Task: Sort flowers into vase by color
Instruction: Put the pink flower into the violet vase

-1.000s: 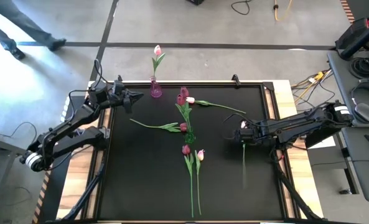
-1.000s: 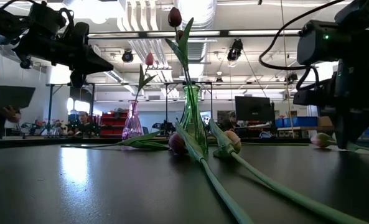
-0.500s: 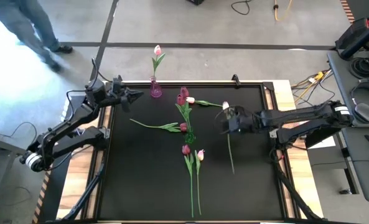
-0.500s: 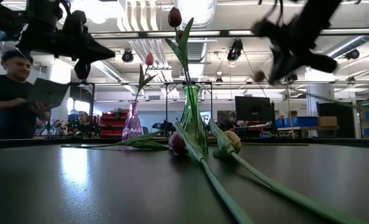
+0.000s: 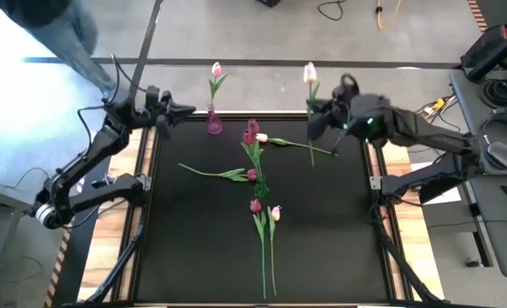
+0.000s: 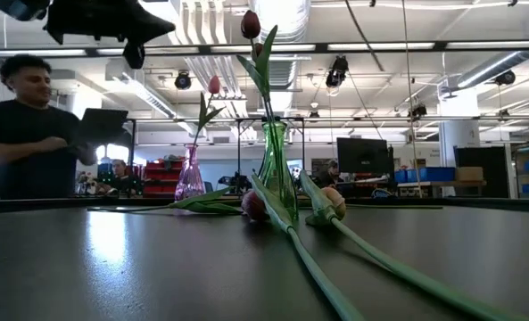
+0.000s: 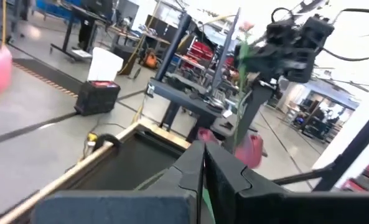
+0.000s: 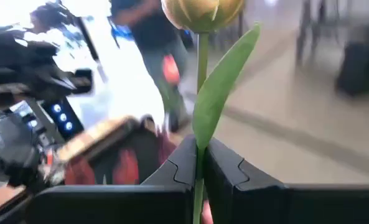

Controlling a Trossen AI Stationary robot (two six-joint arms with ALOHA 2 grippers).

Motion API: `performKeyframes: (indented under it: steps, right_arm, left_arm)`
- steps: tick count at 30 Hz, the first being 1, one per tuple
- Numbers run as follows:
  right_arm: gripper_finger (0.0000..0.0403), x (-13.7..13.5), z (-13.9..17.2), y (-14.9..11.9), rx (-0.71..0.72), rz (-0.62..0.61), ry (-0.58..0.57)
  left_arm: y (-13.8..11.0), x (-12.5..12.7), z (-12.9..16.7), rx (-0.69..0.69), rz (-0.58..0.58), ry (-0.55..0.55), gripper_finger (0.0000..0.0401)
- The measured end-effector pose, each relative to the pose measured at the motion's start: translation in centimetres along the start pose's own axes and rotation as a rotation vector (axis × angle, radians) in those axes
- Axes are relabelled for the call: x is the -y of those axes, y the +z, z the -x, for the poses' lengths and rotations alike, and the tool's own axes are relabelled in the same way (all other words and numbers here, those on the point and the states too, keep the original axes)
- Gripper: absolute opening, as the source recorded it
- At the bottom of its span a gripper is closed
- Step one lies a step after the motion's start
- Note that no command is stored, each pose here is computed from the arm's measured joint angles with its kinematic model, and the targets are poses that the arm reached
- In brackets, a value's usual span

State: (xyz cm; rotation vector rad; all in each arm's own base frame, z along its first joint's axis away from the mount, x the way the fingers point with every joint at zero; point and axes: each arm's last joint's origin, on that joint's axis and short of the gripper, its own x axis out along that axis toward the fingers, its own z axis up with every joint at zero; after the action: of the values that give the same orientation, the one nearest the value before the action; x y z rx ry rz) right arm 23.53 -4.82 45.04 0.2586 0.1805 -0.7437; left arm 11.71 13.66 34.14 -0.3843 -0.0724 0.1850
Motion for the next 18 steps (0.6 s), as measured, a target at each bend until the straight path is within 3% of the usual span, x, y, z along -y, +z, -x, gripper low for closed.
performKeyframes:
  steps: [6,12,18]
  right_arm:
    - [0.0013,-1.3,-2.3,3.8,0.197,0.201,0.207]
    - [0.0013,-2.3,-7.9,4.6,0.264,0.262,0.363]
    - [0.0013,-3.9,-13.7,5.2,0.288,0.289,0.473]
  left_arm:
    - [3.4,0.4,-1.0,0.004,-0.074,-0.014,0.0033]
    - [5.7,0.6,-2.0,0.002,-0.112,-0.066,0.0073]
    - [6.4,1.0,-2.8,0.004,-0.176,-0.096,0.0096]
